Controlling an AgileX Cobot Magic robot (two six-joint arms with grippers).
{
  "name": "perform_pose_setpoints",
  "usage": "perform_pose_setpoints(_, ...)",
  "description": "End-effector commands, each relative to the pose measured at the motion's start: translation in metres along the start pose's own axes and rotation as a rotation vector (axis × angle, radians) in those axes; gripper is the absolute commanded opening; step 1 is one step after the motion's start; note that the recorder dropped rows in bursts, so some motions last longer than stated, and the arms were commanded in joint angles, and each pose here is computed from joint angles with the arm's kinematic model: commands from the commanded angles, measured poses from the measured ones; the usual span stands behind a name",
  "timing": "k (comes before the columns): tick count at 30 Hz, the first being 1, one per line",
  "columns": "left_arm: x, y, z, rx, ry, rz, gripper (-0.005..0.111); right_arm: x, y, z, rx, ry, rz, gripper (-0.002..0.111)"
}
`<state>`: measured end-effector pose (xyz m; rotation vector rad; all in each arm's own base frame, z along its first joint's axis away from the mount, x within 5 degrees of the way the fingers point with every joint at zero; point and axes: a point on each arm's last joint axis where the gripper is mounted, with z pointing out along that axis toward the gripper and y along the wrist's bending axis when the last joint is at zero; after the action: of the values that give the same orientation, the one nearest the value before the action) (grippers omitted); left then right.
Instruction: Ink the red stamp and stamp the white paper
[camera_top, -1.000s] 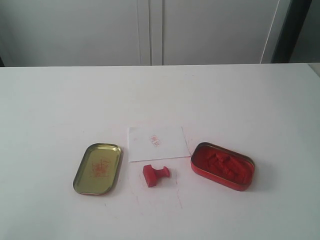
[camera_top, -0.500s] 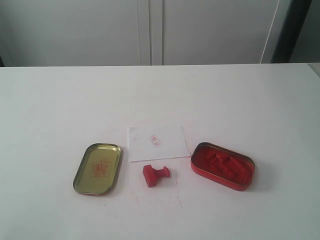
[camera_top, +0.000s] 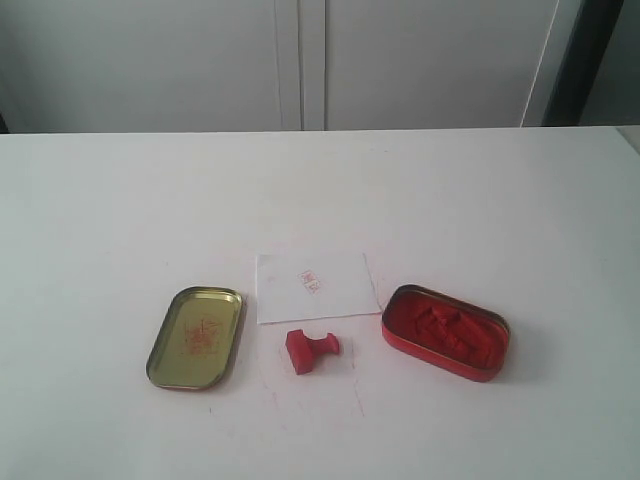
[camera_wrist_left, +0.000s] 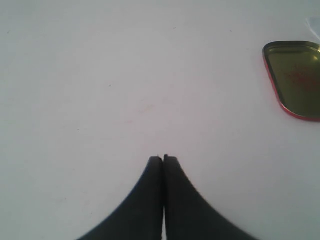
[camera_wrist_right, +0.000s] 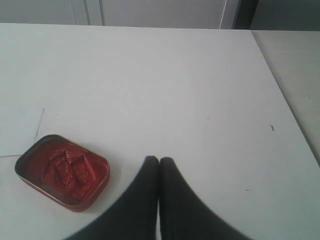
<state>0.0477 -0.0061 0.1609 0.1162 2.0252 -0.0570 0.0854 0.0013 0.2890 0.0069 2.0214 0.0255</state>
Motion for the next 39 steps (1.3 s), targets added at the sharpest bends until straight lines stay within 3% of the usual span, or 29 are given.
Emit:
perform_pose_setpoints(1,0.004,0.000,0.001,0.001,0.022,-0.002,0.000,0.000,0.000,0.000,0.002,-0.009,0.004,0.000)
perform_pose_setpoints(25,0.004,0.000,0.001,0.001,0.022,-0.002,0.000,0.000,0.000,-0.001,0.001,-0.018,0.006,0.000)
perform_pose_setpoints(33,0.004,0.000,0.001,0.001,0.022,-0.002,0.000,0.007,0.002,-0.053,-0.002,-0.300,-0.005,0.000)
perform_pose_setpoints(39,0.004,0.000,0.001,0.001,0.022,-0.002,0.000,0.010,0.003,-0.064,-0.002,-0.356,-0.007,0.000)
